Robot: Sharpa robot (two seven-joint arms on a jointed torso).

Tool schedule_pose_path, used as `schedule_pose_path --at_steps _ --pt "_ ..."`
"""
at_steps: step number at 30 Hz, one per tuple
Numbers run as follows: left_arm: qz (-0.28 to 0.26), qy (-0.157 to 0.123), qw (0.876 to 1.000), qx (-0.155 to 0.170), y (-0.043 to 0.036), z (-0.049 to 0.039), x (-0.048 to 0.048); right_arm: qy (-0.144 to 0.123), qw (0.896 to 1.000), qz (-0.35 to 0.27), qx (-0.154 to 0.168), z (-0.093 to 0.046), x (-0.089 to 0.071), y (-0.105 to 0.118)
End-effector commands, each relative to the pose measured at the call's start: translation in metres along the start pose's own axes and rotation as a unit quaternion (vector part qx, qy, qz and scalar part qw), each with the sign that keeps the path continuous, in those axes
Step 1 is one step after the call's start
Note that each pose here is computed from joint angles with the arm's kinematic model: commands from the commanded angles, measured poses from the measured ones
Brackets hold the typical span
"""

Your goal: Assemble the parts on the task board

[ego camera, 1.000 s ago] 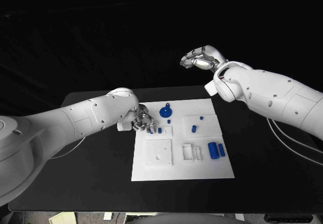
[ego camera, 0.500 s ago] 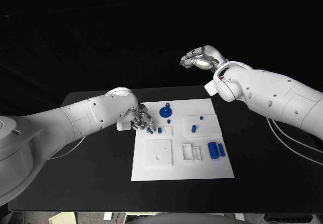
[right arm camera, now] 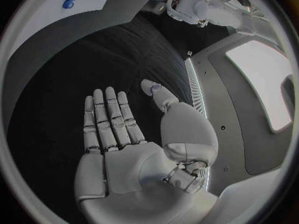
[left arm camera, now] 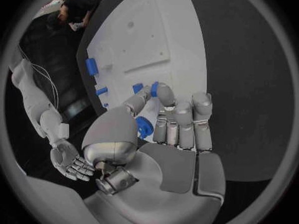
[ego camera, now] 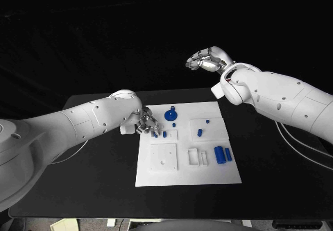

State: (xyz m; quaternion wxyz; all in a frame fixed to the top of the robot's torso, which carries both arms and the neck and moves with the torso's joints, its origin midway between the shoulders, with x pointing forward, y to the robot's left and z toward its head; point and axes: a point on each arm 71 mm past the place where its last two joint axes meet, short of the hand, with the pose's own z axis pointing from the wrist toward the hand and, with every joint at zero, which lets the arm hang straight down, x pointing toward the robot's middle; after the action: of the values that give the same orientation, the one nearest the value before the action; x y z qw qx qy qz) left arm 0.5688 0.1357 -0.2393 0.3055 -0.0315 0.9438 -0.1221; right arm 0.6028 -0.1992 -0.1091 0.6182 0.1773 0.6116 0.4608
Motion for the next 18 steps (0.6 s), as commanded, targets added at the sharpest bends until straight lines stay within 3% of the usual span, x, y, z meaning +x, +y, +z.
schedule_pose_path --at_steps 1,18 --pt "0.0 0.005 1.0 0.008 -0.0038 0.0022 0.0055 0.004 1.0 -0.001 -0.003 0.0001 0.0007 0.0008" --pt "0.004 0.012 1.0 0.007 -0.0037 0.0016 0.0078 0.003 1.0 -0.001 -0.002 0.0 0.0003 0.0005"
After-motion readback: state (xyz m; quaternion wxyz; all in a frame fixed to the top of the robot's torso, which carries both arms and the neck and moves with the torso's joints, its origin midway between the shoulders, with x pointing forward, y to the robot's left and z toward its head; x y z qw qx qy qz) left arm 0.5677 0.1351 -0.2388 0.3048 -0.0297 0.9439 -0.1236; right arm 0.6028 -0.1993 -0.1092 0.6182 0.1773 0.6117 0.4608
